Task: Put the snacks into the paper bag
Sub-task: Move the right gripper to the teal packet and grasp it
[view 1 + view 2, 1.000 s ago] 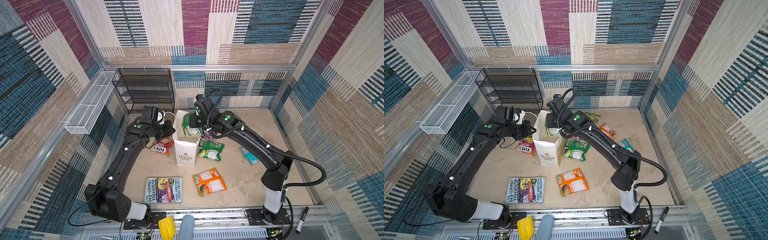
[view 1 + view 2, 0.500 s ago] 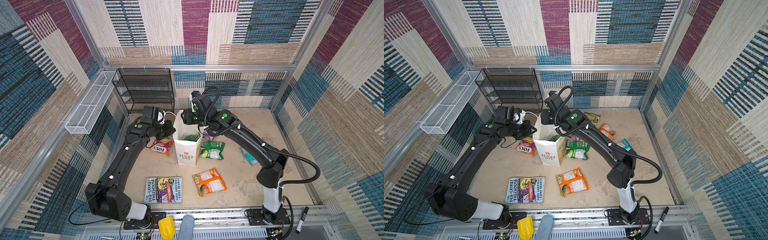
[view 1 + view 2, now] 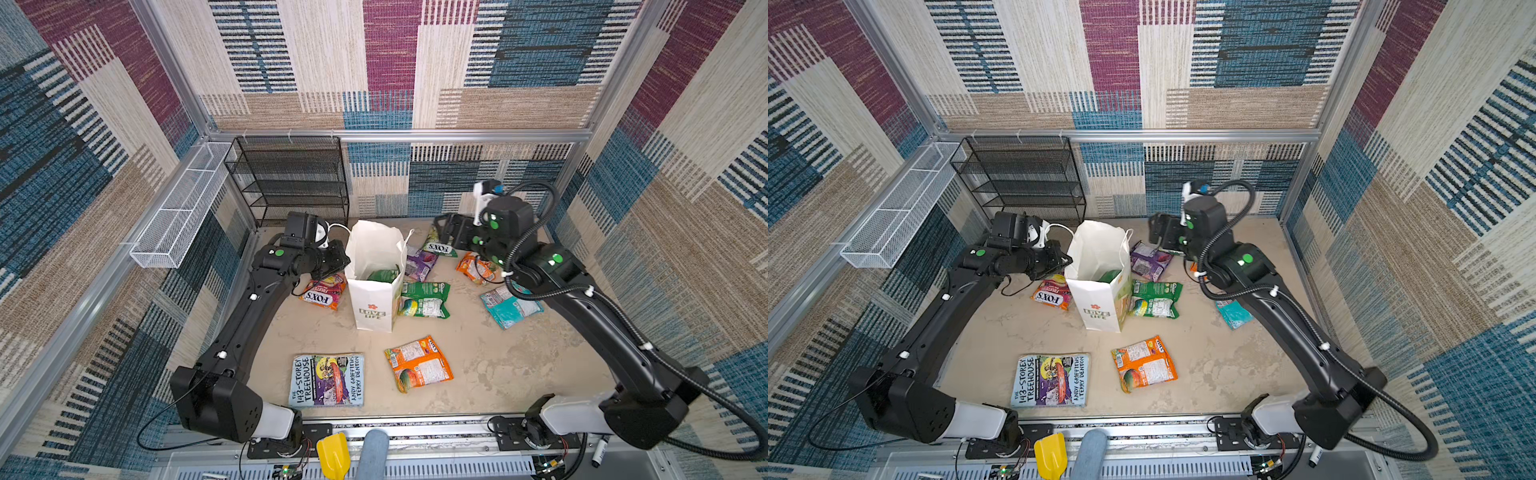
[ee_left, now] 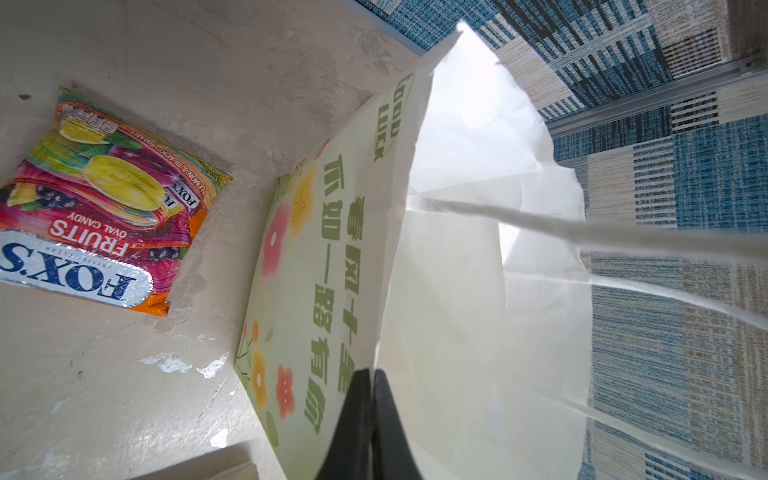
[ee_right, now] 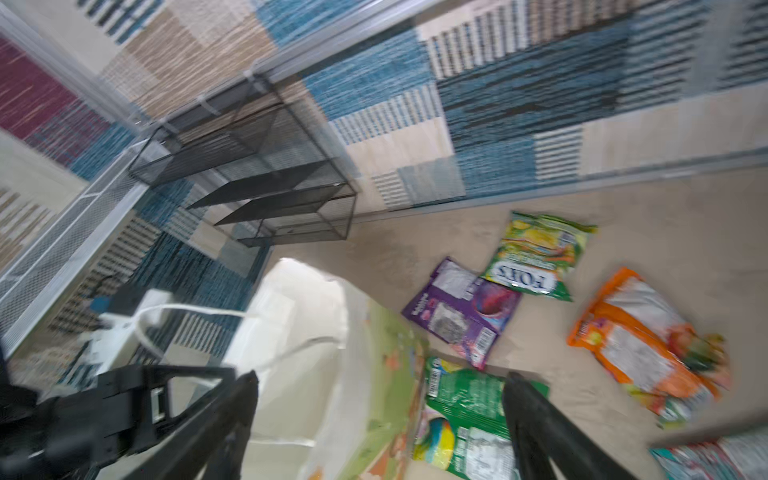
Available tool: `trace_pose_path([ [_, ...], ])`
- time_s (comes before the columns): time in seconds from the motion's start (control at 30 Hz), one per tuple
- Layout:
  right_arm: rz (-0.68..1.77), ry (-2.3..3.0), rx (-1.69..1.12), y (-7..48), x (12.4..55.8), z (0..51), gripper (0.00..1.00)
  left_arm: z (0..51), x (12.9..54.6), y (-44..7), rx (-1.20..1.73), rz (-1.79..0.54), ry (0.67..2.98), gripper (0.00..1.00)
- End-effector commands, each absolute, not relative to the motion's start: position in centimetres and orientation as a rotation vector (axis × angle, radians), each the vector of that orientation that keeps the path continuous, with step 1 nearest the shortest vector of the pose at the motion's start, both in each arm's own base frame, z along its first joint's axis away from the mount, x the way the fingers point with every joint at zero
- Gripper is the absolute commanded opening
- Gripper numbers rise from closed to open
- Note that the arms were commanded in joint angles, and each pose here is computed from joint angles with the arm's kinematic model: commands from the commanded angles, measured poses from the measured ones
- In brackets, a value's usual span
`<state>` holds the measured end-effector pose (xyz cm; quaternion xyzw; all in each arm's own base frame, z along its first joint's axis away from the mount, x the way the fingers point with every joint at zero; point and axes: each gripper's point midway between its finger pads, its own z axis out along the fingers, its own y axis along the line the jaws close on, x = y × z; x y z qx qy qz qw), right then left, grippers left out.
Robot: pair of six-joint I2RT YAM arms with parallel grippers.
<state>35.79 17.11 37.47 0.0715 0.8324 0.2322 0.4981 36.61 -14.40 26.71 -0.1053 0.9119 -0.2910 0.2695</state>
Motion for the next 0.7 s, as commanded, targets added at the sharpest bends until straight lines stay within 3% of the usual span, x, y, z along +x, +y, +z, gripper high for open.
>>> trace_pose_path([
  [0.0,0.607,1.978,0.346,12.8,35.5,34.8,1.00,26.6,36.6,-14.2,-0.293,-0.775,2.461,0.00],
  [0.33,0.445,2.077,0.901,-0.3,34.3,19.5,1.00,26.3,36.7,-14.3,-0.294,-0.780,2.473,0.00],
  [0.67,0.300,2.057,1.182,-6.4,32.0,11.2,0.91,26.4,36.7,-14.3,-0.291,-0.783,2.469,0.00],
])
